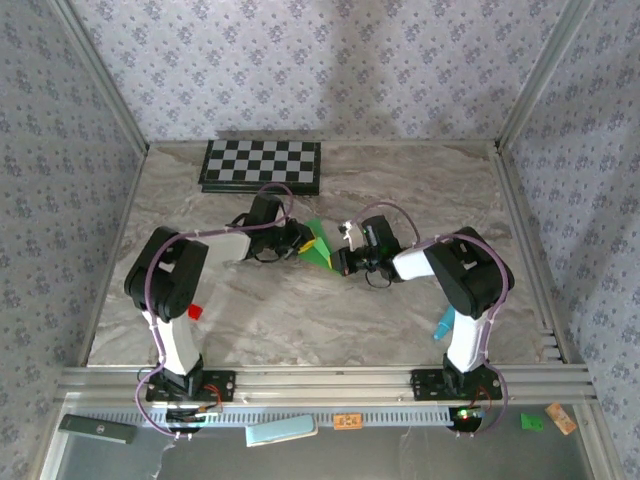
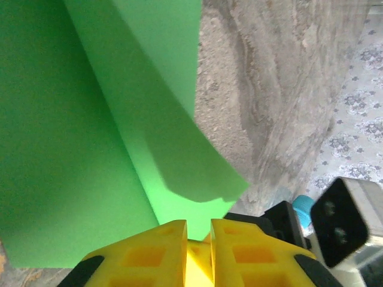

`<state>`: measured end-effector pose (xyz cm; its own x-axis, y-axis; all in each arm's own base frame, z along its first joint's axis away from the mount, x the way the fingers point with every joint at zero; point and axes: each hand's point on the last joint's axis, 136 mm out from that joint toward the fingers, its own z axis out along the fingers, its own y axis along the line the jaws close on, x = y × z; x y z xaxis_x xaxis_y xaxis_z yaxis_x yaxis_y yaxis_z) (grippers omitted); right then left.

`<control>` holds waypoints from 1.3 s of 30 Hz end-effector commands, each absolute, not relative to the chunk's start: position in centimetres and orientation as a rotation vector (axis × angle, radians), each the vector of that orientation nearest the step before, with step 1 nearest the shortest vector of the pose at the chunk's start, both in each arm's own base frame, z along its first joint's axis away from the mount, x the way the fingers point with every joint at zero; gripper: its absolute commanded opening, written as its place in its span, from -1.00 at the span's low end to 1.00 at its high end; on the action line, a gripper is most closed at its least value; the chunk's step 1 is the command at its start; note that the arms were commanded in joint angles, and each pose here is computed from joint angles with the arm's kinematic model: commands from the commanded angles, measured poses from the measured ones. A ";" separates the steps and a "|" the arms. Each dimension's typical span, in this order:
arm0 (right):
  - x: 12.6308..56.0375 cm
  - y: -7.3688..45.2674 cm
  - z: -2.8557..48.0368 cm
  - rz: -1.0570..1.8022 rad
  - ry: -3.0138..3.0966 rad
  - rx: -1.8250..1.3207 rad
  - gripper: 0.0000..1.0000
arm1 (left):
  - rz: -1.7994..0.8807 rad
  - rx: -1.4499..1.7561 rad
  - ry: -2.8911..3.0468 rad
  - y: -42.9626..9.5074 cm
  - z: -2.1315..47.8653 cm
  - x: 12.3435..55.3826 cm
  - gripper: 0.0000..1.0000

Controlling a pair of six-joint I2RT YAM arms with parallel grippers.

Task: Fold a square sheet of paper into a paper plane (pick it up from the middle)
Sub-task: Fourth fold the wing at the center of the table.

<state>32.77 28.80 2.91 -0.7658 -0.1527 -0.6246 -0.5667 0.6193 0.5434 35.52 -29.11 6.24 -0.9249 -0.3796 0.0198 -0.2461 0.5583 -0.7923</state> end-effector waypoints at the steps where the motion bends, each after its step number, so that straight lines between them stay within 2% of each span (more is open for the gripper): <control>1: 32.4 28.6 2.3 1.071 2.335 -0.540 -0.88 | -1.368 -0.465 2.639 -30.7 6.6 35.7 -0.66; 18: 32.6 27.9 1.6 1.090 2.369 -0.475 -0.87 | -1.382 -0.428 2.669 -32.0 5.9 36.0 -0.69; 31: 32.7 27.2 0.9 1.101 2.414 -0.407 -0.75 | -1.339 -0.432 2.703 -32.0 5.2 36.3 -0.70; 39: 32.7 26.9 0.3 1.097 2.471 -0.367 -0.86 | -1.321 -0.441 2.701 -31.6 5.2 36.4 -0.70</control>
<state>33.14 28.24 2.91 -0.8243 -0.0782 -0.5608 -0.4885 0.5988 0.6346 36.11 -31.55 5.14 -0.9498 -0.3091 0.0486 -0.2261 0.5705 -0.7895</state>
